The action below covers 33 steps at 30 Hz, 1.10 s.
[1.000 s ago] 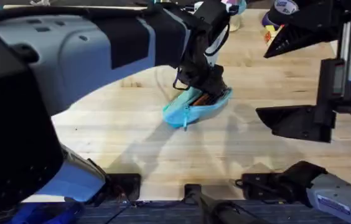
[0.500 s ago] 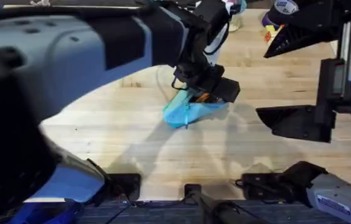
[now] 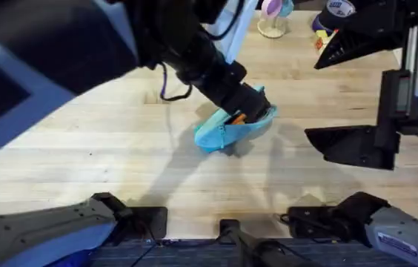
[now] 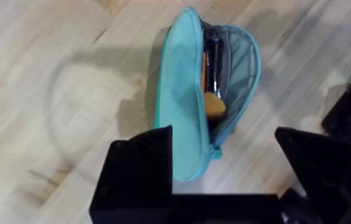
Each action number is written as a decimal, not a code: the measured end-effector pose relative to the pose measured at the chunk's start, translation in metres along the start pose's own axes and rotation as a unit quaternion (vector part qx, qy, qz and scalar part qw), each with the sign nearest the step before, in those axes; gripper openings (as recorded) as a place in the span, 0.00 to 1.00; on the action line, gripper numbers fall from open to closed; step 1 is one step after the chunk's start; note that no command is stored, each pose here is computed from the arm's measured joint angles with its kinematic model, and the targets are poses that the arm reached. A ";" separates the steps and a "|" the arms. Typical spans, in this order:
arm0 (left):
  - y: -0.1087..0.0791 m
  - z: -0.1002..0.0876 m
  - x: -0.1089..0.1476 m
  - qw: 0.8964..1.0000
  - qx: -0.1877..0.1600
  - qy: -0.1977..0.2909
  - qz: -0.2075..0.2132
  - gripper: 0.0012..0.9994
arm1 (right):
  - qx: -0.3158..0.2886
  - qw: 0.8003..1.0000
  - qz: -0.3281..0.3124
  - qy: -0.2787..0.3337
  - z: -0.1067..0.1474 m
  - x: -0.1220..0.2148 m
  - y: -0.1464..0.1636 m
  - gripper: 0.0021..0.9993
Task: Unzip the bag, pick up the pens from the table one at a time and place them inside, then zip the bag closed.
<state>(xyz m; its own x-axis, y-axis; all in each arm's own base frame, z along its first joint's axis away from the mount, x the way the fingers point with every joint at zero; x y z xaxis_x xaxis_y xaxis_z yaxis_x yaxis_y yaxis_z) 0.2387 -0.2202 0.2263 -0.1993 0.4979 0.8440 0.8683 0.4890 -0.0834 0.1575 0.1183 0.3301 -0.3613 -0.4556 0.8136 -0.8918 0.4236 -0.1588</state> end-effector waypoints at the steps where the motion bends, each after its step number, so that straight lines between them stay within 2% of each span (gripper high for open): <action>1: 0.001 0.001 0.004 1.000 -0.010 -0.002 -0.003 0.99 | 0.000 1.000 0.000 0.000 0.000 0.000 0.000 1.00; 6: 0.004 0.007 0.030 0.998 -0.054 -0.017 -0.023 0.99 | -0.021 1.000 0.000 0.000 0.000 0.000 0.000 1.00; 10: 0.006 0.018 0.050 0.996 -0.076 -0.019 -0.039 0.99 | -0.035 0.999 0.000 0.001 0.000 0.000 0.000 1.00; 13: 0.011 0.031 0.061 0.996 -0.074 -0.005 -0.050 0.99 | -0.040 0.999 -0.002 0.002 0.000 -0.001 0.000 1.00; 18: 0.021 0.055 0.075 0.995 -0.052 0.032 -0.076 0.99 | -0.049 0.999 -0.014 0.020 -0.001 -0.013 -0.004 1.00; 21: 0.028 0.070 0.079 0.992 -0.039 0.067 -0.097 0.99 | -0.064 0.997 -0.035 0.026 -0.004 -0.022 -0.005 1.00; 23: 0.032 0.073 0.081 0.990 -0.037 0.076 -0.110 0.99 | -0.074 0.995 -0.055 0.026 -0.007 -0.027 -0.003 1.00; 26: 0.035 0.074 0.082 0.988 -0.055 0.084 -0.119 0.99 | -0.093 0.992 -0.087 0.023 -0.012 -0.034 0.001 1.00; 28: 0.035 0.077 0.082 0.985 -0.081 0.094 -0.118 0.99 | -0.116 0.987 -0.105 0.023 -0.015 -0.039 0.003 1.00; 31: 0.034 0.080 0.083 0.982 -0.112 0.105 -0.113 0.99 | -0.149 0.981 -0.119 0.027 -0.018 -0.043 0.004 1.00; 33: 0.036 0.081 0.084 0.980 -0.121 0.108 -0.113 0.99 | -0.166 0.978 -0.123 0.029 -0.018 -0.044 0.004 1.00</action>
<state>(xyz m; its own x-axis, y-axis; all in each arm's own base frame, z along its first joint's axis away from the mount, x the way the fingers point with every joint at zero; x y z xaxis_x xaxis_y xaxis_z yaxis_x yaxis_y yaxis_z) 0.2166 -0.1027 0.2508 -0.3216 0.2208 0.9208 0.9004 0.3723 0.2252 0.1742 0.1543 0.3041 -0.1223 -0.5344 0.8364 -0.8092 0.5416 0.2277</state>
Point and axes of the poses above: each hand's point on the last joint's axis, 136 mm out from that joint toward the fingers, its own x axis back along the fingers, its own y axis along the line the jaws close on, z = x × y, the point moved 4 cm from there along x, back along the fingers, and after that the axes turned 14 degrees about -x, right-handed, at the moved point
